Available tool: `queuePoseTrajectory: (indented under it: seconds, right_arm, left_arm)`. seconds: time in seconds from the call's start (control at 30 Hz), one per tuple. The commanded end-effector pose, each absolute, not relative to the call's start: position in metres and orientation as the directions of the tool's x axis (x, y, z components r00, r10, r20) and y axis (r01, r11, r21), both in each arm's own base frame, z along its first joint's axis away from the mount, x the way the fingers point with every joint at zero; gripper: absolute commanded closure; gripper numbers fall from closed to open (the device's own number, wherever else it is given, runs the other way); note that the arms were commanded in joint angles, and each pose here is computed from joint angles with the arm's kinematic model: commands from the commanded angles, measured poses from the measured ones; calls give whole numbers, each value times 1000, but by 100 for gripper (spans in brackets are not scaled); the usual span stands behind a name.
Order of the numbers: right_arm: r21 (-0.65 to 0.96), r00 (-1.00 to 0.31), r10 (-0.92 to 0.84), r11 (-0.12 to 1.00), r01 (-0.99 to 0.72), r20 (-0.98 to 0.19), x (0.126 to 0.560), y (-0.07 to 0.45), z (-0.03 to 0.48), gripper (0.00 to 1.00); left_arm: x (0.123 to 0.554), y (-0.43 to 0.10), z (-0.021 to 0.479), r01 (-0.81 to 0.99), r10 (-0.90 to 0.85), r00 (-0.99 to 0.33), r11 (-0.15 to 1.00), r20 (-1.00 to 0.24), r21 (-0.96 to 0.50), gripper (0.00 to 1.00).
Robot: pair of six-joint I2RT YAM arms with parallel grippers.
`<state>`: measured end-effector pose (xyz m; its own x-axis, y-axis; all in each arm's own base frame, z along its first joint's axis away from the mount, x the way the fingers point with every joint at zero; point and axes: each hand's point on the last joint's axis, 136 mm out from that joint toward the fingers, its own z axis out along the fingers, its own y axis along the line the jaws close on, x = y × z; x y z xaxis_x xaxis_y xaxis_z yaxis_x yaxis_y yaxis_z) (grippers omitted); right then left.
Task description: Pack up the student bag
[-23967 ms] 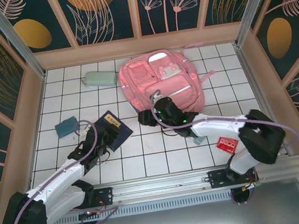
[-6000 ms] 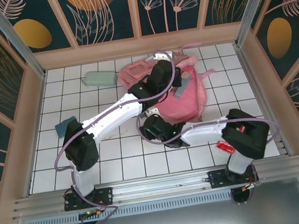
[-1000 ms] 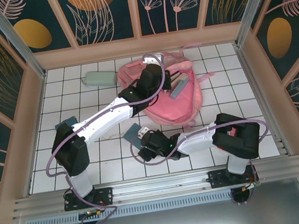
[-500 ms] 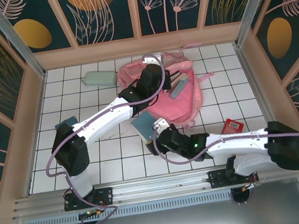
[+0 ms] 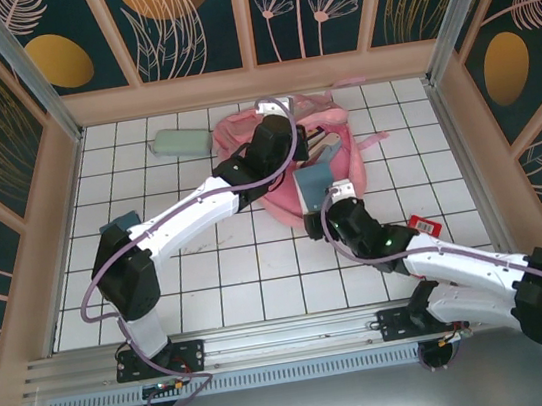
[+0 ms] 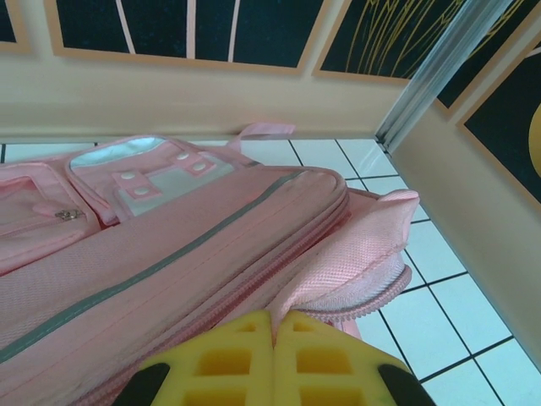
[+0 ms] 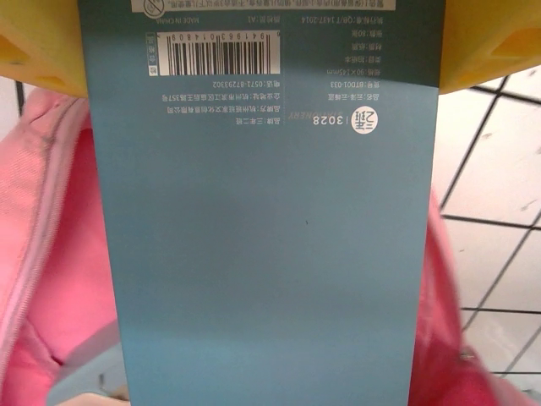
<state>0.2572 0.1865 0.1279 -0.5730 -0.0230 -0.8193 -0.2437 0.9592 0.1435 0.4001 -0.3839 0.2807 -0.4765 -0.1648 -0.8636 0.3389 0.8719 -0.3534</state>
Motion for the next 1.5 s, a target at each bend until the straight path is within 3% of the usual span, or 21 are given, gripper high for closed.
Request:
queuePoseTrajectory:
  seconds: [0.0, 0.67, 0.77, 0.9, 1.17, 1.27, 1.3, 1.4, 1.47]
  right_arm:
    - [180, -527, 26, 953, -243, -849, 283, 192, 145, 23]
    - [132, -506, 1, 966, -222, -863, 413, 229, 139, 22]
    - [113, -508, -10, 971, -209, -861, 428, 229, 132, 9]
    - [112, -502, -7, 972, -208, -865, 431, 231, 134, 1]
    - [290, -494, 156, 935, -206, -856, 388, 217, 163, 1]
    - [352, -523, 203, 914, -202, -828, 369, 212, 161, 11]
    - [369, -540, 211, 907, -202, -815, 363, 211, 157, 20]
    - [381, -590, 195, 900, -209, -783, 347, 211, 137, 65]
    - [367, -612, 177, 909, -199, -771, 339, 209, 121, 86]
  left_arm:
    - [406, -358, 342, 309, -296, -360, 857, -885, -412, 100]
    - [396, -369, 356, 388, -292, -373, 813, -881, -434, 100]
    - [396, -369, 355, 390, -293, -378, 810, -878, -438, 100]
    - [396, -369, 353, 387, -290, -381, 812, -878, -436, 100]
    - [398, -368, 352, 379, -286, -375, 821, -882, -428, 100]
    - [398, -368, 353, 378, -290, -375, 819, -881, -431, 100]
    - [398, -368, 354, 378, -293, -374, 818, -880, -433, 100]
    - [398, -368, 354, 377, -297, -376, 816, -878, -437, 100]
    - [398, -368, 353, 376, -298, -377, 816, -877, -439, 100]
